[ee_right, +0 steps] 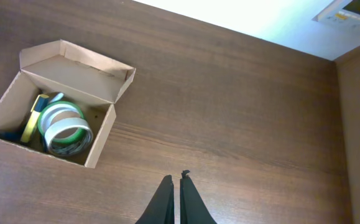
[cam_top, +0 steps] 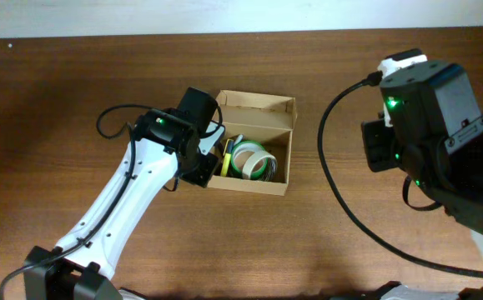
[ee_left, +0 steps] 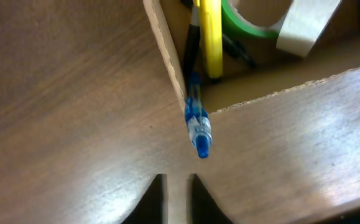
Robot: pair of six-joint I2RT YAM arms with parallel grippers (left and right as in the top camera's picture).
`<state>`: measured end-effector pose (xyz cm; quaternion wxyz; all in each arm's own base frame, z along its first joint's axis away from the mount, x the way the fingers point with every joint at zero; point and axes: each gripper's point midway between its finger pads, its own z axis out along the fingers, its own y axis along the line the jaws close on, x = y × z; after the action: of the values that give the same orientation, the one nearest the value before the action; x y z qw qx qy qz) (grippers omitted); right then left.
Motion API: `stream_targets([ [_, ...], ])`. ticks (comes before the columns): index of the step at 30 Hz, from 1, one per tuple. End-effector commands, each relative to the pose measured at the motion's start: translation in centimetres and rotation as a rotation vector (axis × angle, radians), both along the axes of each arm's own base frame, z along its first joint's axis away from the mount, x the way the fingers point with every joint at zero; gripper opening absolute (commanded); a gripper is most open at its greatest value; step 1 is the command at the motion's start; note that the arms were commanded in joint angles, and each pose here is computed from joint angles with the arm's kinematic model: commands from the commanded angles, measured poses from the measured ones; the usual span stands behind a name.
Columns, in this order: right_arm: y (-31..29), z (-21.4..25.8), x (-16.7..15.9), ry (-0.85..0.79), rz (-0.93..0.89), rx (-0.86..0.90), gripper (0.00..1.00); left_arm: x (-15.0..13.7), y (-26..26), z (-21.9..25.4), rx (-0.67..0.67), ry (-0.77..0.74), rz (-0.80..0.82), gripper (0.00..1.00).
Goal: Pack container
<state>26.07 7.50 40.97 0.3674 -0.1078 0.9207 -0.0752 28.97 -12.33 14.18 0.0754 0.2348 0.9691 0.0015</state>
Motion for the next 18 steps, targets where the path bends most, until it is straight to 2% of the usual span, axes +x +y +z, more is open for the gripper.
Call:
stream_targets([
  [1,-0.3,0.8,-1.0,-0.024,0.003,0.027,0.04,0.0,0.3,-0.4,0.012,0.002,0.015,0.31],
  [4,-0.4,1.0,-1.2,-0.031,0.003,0.031,0.04,0.0,0.3,-0.6,0.014,0.006,0.015,0.37],
  [18,-0.6,1.1,-1.4,-0.038,0.003,0.036,0.04,-1.3,0.9,-4.9,0.033,0.052,0.052,0.36],
])
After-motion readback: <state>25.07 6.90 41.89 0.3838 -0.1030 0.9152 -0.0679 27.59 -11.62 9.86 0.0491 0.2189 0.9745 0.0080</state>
